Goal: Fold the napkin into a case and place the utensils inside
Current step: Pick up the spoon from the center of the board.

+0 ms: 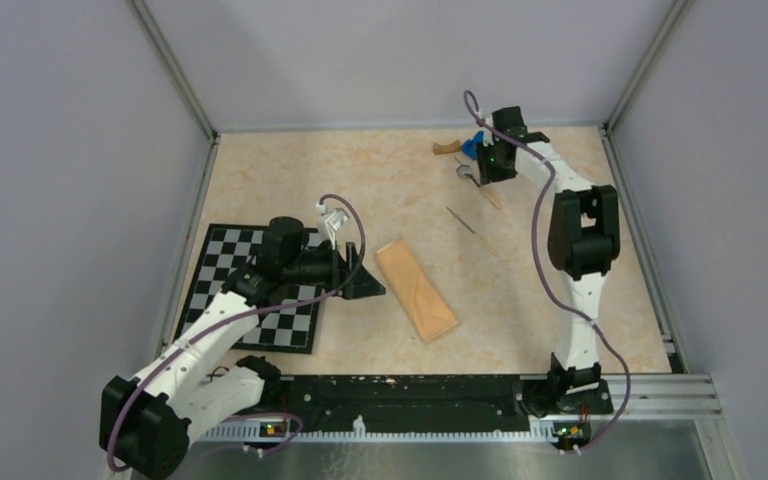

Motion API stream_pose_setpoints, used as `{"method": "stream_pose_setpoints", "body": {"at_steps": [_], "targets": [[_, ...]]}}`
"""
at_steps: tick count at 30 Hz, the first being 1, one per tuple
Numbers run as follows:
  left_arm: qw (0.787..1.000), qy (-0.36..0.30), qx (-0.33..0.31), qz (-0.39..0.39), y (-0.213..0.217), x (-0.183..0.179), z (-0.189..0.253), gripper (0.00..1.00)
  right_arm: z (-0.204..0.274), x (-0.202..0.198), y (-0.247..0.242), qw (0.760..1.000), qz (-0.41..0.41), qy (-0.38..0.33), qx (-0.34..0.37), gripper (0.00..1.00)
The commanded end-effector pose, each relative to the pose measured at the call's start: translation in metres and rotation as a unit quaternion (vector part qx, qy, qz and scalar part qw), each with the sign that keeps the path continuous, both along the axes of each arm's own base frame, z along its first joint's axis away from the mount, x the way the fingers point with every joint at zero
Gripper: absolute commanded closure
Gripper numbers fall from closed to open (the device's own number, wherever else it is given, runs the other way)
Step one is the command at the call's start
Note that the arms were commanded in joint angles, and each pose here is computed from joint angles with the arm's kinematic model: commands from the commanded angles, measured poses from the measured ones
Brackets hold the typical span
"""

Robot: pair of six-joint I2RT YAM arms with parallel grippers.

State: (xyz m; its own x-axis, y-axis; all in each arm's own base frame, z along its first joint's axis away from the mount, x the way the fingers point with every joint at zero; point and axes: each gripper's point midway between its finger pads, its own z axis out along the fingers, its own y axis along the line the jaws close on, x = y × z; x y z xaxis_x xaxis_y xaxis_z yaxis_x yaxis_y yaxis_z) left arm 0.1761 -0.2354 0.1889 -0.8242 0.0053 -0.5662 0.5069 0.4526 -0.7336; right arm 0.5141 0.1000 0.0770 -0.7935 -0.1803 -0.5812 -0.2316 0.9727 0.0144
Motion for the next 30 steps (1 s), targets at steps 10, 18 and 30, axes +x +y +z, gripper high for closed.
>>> {"method": "stream_pose_setpoints", "body": {"at_steps": [10, 18, 30], "targets": [[1.000, -0.027, -0.004, -0.005, 0.001, 0.002, 0.007, 0.17, -0.033, 0.006, 0.007, 0.994, 0.054, 0.025, -0.096, 0.72], [1.000, -0.029, -0.004, -0.005, 0.002, 0.000, 0.008, 0.17, -0.051, -0.002, 0.014, 0.993, 0.061, 0.046, -0.085, 0.80], [0.999, -0.033, -0.026, 0.023, -0.002, 0.011, 0.026, 0.16, 0.044, -0.029, 0.072, 0.998, -0.003, -0.043, 0.051, 1.00]]}}
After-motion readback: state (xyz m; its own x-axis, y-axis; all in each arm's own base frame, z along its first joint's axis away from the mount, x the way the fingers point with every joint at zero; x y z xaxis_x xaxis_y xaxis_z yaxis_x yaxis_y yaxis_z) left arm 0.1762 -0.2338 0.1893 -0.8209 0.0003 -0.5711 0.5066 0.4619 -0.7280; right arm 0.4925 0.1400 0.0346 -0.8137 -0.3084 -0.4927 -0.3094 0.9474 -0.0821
